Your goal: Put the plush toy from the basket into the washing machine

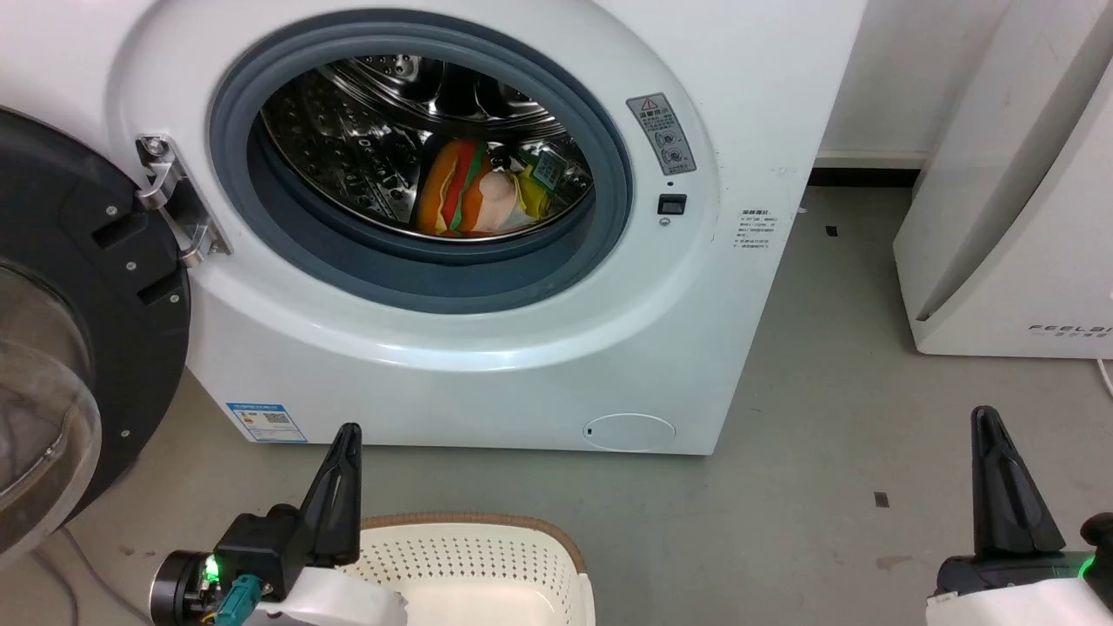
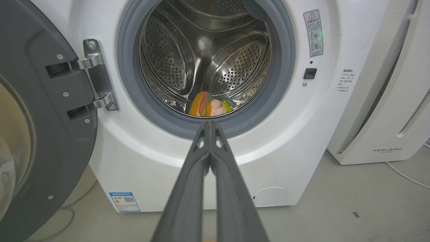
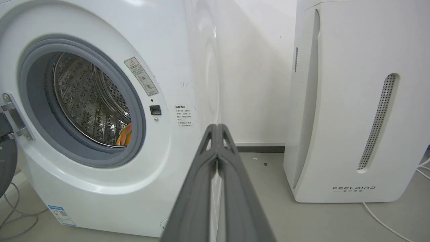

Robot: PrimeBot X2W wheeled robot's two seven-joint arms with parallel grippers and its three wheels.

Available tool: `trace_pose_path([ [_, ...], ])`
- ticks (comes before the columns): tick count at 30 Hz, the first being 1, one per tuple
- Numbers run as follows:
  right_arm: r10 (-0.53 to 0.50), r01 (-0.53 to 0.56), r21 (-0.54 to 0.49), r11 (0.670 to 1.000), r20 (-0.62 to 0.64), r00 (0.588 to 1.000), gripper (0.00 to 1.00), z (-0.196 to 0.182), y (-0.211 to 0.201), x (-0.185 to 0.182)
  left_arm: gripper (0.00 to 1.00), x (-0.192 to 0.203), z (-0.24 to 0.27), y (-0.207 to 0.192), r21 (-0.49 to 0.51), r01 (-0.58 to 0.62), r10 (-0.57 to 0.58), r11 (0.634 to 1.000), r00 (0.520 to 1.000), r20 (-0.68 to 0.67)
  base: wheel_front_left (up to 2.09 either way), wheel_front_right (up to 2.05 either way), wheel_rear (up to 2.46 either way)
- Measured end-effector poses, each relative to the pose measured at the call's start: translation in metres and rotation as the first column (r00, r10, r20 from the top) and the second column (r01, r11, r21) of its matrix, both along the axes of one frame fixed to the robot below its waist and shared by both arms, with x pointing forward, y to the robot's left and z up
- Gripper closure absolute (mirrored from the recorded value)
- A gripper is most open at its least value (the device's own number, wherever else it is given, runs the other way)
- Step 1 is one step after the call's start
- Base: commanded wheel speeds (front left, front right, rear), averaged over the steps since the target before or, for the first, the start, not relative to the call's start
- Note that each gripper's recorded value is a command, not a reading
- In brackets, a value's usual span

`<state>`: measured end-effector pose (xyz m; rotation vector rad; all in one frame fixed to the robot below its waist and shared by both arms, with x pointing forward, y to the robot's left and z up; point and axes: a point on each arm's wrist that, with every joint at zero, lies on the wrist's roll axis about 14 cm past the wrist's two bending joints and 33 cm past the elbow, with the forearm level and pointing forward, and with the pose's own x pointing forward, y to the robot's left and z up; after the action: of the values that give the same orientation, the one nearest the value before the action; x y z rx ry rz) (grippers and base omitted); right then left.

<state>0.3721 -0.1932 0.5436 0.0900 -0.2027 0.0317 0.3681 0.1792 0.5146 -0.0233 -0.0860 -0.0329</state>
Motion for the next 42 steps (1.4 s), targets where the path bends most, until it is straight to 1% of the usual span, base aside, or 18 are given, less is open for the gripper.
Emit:
trace_pose_path([
  [42, 0.030, -0.034, -0.043, 0.999, -0.075, 0.997, 1.00, -0.008, 0.011, -0.002, 1.00, 0.004, 0.007, -0.003, 0.019, -0.003, 0.003, 1.000, 1.000, -0.015, 0.00, 0.00, 0.00],
])
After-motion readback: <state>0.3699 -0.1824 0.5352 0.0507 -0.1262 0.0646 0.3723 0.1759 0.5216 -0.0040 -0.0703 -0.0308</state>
